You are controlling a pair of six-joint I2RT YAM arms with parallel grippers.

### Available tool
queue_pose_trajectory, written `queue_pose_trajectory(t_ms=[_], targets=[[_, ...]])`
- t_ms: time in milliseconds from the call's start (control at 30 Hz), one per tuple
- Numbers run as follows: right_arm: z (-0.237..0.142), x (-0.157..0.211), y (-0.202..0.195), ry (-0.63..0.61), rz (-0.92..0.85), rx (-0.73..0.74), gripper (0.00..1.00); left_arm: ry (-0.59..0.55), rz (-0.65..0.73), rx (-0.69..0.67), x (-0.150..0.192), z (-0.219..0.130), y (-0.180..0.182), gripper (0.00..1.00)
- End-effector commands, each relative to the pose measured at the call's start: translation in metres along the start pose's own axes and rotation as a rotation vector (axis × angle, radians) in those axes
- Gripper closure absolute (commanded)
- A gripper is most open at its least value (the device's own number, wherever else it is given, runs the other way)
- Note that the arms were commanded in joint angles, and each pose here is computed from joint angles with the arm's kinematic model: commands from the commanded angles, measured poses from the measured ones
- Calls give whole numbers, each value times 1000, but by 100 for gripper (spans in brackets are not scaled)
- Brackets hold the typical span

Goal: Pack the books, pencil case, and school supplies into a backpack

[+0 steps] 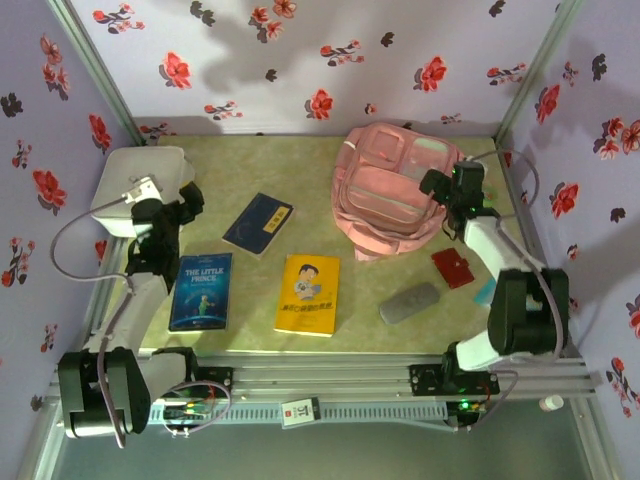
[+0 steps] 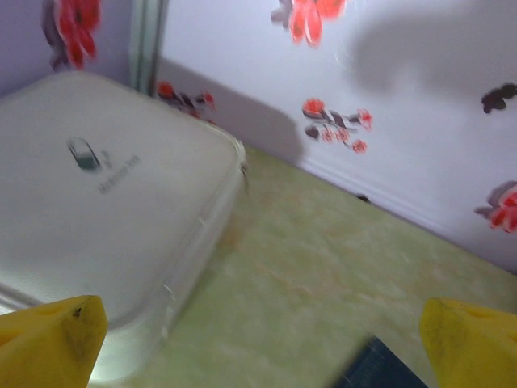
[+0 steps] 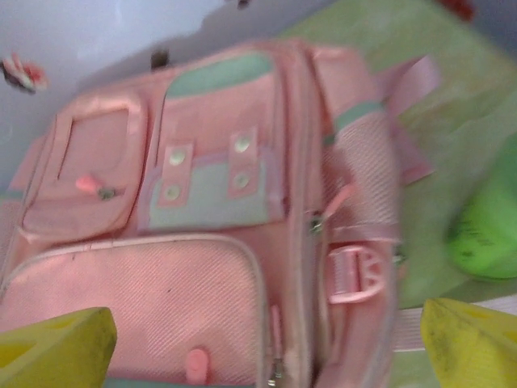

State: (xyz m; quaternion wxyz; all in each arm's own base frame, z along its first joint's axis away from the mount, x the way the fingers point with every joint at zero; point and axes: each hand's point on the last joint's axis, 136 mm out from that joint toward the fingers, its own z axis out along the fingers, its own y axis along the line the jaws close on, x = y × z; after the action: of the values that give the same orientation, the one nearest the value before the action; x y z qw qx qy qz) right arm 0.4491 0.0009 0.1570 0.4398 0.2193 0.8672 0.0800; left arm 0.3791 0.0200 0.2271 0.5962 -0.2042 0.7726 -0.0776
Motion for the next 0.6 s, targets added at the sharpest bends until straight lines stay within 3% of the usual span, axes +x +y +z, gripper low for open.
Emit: queue_pose_trajectory(t_ms=[0, 300, 567], targets=[[23, 27, 21, 191, 50, -62, 5, 242, -125, 66, 45, 0, -16, 0], [83, 64, 44, 316, 32, -5, 9, 394, -109, 233, 77, 0, -70, 0], [87, 140, 88, 427, -47, 14, 10, 483, -52, 298, 104, 3, -105, 0]])
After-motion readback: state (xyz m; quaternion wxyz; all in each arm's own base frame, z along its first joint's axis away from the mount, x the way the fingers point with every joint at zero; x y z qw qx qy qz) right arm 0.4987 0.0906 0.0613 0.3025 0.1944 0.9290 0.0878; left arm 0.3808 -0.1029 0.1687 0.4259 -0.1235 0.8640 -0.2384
